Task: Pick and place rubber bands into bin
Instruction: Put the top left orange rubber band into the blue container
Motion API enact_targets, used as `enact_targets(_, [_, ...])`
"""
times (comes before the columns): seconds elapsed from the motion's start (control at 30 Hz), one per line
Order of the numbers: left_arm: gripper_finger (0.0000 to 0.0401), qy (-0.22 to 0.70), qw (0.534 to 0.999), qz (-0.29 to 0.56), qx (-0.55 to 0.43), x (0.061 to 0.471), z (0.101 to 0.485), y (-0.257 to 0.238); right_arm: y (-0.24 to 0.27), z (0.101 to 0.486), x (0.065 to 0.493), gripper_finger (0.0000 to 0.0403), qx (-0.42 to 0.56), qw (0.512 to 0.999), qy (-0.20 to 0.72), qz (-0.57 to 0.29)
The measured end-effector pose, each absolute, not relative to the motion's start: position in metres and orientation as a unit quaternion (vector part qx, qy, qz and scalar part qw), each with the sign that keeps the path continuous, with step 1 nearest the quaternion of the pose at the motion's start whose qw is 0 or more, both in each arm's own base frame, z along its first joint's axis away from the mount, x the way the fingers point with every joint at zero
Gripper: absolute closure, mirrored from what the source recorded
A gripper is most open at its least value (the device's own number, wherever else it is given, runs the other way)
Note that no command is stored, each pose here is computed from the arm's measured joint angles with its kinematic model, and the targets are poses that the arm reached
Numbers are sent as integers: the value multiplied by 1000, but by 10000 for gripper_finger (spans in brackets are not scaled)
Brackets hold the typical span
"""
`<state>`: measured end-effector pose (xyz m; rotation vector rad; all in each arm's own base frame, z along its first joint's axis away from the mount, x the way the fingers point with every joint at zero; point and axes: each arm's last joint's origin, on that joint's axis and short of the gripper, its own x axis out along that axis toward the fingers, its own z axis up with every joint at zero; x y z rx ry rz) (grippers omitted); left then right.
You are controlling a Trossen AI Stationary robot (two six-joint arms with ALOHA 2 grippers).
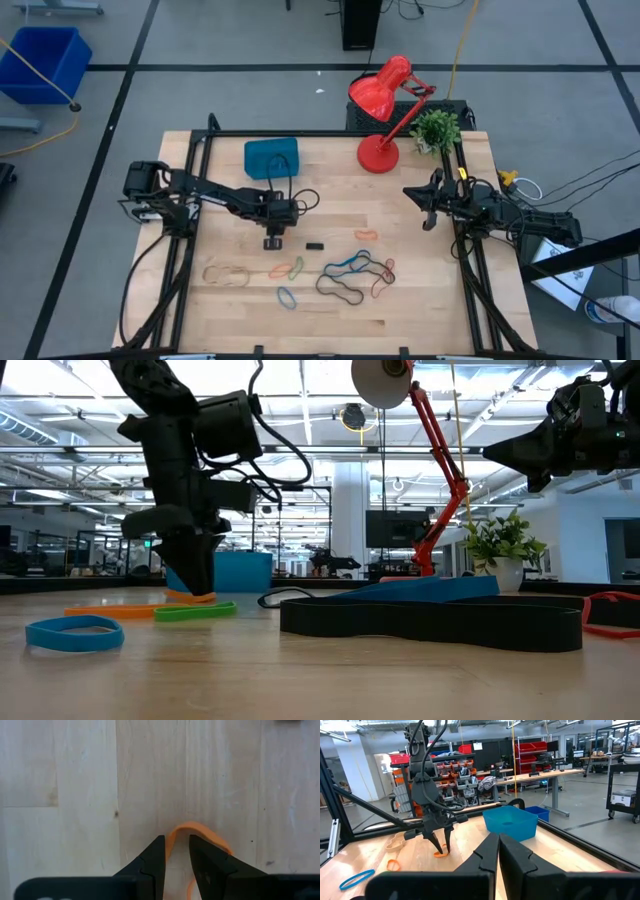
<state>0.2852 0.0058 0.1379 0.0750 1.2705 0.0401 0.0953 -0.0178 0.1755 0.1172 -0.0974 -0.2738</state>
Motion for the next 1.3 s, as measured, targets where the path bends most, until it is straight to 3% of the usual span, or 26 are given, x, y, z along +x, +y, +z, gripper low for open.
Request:
enact_targets(0.3, [309,580,812,36,49,288,139,7,-18,176,95,394,58,988,-48,-136])
enact_targets(0.5, [309,578,816,-13,17,289,138,3,-18,176,95,394,58,988,-48,-136])
enact_targets(1.03, [310,597,801,-18,29,292,124,1,-18,175,95,394,58,988,-48,-136])
enact_targets(1.3, [392,594,803,-25,29,292,124,1,-18,175,95,394,58,988,-48,-136])
